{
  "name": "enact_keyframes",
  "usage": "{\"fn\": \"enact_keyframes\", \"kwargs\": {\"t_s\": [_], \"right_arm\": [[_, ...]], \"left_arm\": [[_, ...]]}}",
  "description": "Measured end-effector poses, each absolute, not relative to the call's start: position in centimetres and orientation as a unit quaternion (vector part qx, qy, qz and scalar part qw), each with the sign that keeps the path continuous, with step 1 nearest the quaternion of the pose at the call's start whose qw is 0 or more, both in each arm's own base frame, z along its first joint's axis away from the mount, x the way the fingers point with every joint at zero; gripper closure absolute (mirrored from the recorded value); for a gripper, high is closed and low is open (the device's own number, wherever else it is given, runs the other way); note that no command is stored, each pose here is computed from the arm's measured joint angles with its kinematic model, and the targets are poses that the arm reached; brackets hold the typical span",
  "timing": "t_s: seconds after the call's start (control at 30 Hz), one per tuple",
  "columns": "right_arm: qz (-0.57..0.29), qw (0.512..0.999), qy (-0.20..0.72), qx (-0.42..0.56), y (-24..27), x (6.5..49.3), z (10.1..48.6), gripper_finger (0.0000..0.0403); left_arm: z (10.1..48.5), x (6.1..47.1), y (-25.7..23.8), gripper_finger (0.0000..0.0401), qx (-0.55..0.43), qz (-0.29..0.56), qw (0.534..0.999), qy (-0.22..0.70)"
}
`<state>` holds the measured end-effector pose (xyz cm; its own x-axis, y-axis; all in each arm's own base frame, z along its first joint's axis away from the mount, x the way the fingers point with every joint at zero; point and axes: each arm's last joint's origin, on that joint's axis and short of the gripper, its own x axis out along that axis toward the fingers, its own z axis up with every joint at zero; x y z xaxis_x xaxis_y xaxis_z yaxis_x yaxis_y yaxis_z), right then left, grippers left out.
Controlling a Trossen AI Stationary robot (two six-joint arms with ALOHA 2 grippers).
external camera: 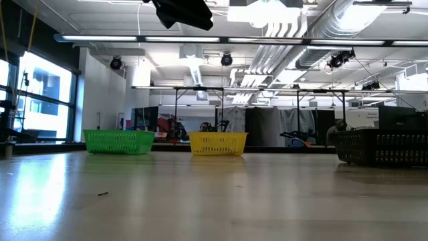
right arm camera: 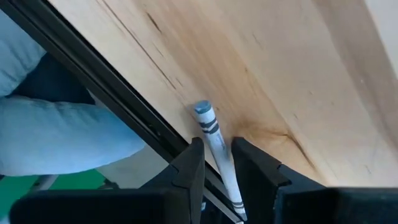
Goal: Sort crayons
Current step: Put the gray crayon into the yellow bin
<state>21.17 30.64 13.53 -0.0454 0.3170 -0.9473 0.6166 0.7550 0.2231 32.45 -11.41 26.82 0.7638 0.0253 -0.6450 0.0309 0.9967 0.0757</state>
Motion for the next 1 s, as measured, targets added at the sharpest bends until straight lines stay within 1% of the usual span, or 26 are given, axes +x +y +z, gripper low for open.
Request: {"fn": "enact_keyframes", "kwargs": {"t_s": [0.07,0.27,0.4,0.5,0.6,0.67,0.83,1.0], "right_arm": [[-0.121,0.601,0.722,0.322,30.7,21.2,13.0,0.032],[-0.132,0.612,0.716,0.307,30.5,21.2,12.7,0.032],[-0.142,0.611,0.717,0.304,30.4,21.1,12.6,0.0324],[-0.151,0.609,0.718,0.302,30.3,21.0,12.5,0.0342],[-0.166,0.604,0.718,0.305,30.0,21.1,12.5,0.0379],[-0.168,0.602,0.719,0.304,30.0,21.1,12.5,0.0394],[-0.174,0.598,0.718,0.309,29.5,21.6,12.4,0.0397],[-0.16,0.601,0.724,0.299,28.9,22.2,12.6,0.0399]], "left_arm": [[26.8,32.4,-11.4,0.0315,0.041,-0.001,0.938,0.344],[26.8,32.4,-11.4,0.0315,0.041,-0.001,0.938,0.344],[26.8,32.4,-11.4,0.0315,0.04,-0.001,0.938,0.344],[26.8,32.5,-11.4,0.0315,0.04,-0.001,0.938,0.344],[26.8,32.4,-11.4,0.0315,0.04,-0.001,0.938,0.344],[26.8,32.5,-11.4,0.0315,0.04,-0.001,0.938,0.344],[26.8,32.4,-11.4,0.0315,0.04,-0.001,0.938,0.344],[26.7,32.4,-11.4,0.0315,0.042,-0.001,0.936,0.348]]}}
